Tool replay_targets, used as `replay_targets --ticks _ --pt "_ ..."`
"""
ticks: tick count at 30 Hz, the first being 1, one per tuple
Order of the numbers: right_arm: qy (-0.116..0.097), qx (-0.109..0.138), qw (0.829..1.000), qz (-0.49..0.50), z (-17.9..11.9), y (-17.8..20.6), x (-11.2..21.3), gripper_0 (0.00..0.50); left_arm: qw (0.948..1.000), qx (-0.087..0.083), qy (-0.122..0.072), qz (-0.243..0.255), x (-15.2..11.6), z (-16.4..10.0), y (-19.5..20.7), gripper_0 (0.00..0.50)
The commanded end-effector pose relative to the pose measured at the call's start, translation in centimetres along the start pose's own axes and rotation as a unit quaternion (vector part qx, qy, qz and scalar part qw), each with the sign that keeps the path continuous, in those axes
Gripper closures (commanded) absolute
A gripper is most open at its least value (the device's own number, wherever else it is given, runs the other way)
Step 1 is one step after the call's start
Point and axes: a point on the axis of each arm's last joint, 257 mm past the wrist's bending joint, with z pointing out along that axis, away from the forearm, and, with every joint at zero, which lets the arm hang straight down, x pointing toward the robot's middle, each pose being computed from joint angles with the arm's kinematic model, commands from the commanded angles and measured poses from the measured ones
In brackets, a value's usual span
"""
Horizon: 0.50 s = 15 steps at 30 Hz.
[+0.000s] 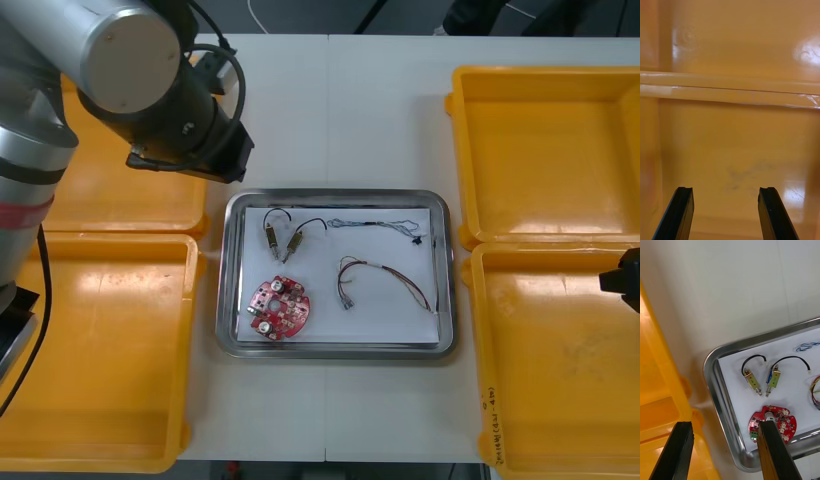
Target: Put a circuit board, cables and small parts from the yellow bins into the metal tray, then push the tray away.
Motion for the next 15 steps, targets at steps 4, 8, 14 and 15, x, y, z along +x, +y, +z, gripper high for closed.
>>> replay_targets --ticks 4,8,14,15 --pt "-0.026 -0.039 0.993 -0.108 -0.9 6.8 -2.7 0.000 0.9961 -0.027 -0.019 -0.082 2.0 -1.5 5.7 0.000" --pt "-0.029 -0.067 0.986 -0.150 -1.1 9.9 -3.5 0.000 0.9948 -0.034 -0.016 -0.095 3.4 -1.7 7.5 0.000" --pt "-0.024 -0.099 0.970 -0.220 -1.0 14.6 -3.5 0.000 0.9934 -0.040 -0.008 -0.107 5.6 -2.4 10.4 0.000" --pt "-0.023 -0.103 0.967 -0.232 -1.0 15.5 -3.5 0.000 0.9930 -0.041 -0.008 -0.110 5.9 -2.6 11.0 0.000"
